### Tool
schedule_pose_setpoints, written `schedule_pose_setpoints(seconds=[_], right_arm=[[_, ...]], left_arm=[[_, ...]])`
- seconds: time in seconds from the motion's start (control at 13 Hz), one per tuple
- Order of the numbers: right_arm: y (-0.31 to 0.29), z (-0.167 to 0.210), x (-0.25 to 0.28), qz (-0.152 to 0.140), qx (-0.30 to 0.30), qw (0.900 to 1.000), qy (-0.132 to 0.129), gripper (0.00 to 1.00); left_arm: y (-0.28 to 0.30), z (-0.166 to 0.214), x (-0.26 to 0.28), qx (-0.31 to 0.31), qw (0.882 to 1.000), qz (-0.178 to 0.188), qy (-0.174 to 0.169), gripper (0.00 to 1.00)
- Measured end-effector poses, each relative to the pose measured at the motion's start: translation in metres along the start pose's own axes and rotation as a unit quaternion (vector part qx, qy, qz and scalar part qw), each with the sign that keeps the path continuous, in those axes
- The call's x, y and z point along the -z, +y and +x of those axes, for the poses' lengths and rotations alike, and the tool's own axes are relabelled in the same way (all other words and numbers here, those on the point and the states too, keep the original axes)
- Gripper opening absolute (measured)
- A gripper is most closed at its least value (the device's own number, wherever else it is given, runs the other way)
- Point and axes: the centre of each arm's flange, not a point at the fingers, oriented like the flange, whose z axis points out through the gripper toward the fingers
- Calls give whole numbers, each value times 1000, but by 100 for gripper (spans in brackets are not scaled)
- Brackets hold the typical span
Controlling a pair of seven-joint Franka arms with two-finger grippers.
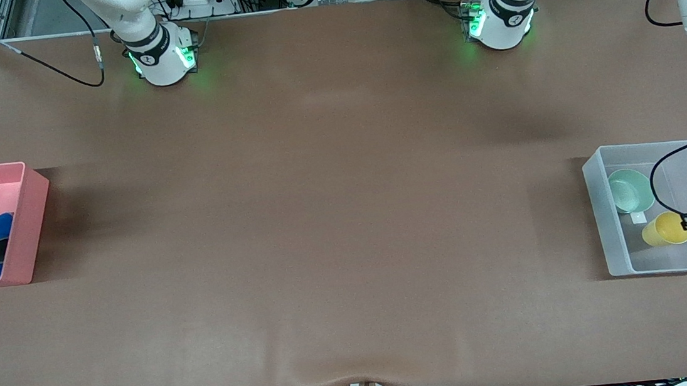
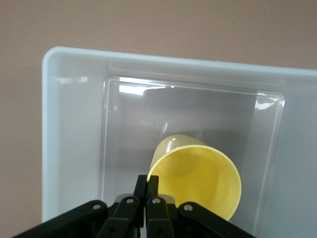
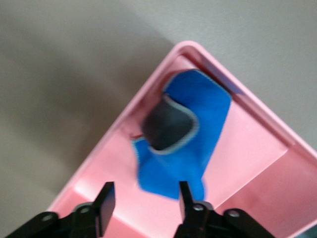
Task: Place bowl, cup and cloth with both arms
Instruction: 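Place the cup in the bin while the right gripper lowers the cloth into the tray, then open both grippers, releasing the cup and the cloth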
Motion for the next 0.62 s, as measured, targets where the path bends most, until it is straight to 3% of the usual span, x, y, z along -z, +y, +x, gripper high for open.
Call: schedule_pose_setpoints(seconds=[0.23, 0.38, 0.62], right_arm=[[-38, 2, 61, 32, -51, 998, -18, 96], [-68, 10, 98, 48, -95, 994, -23, 100], [-116, 36, 142, 65, -156, 985, -25, 100]], left_arm=[[-2, 1, -10, -4, 1000, 4, 3, 2], [-1, 1, -10, -11, 1000, 4, 3, 2], [3, 3, -8, -15, 1000, 5, 7, 26]])
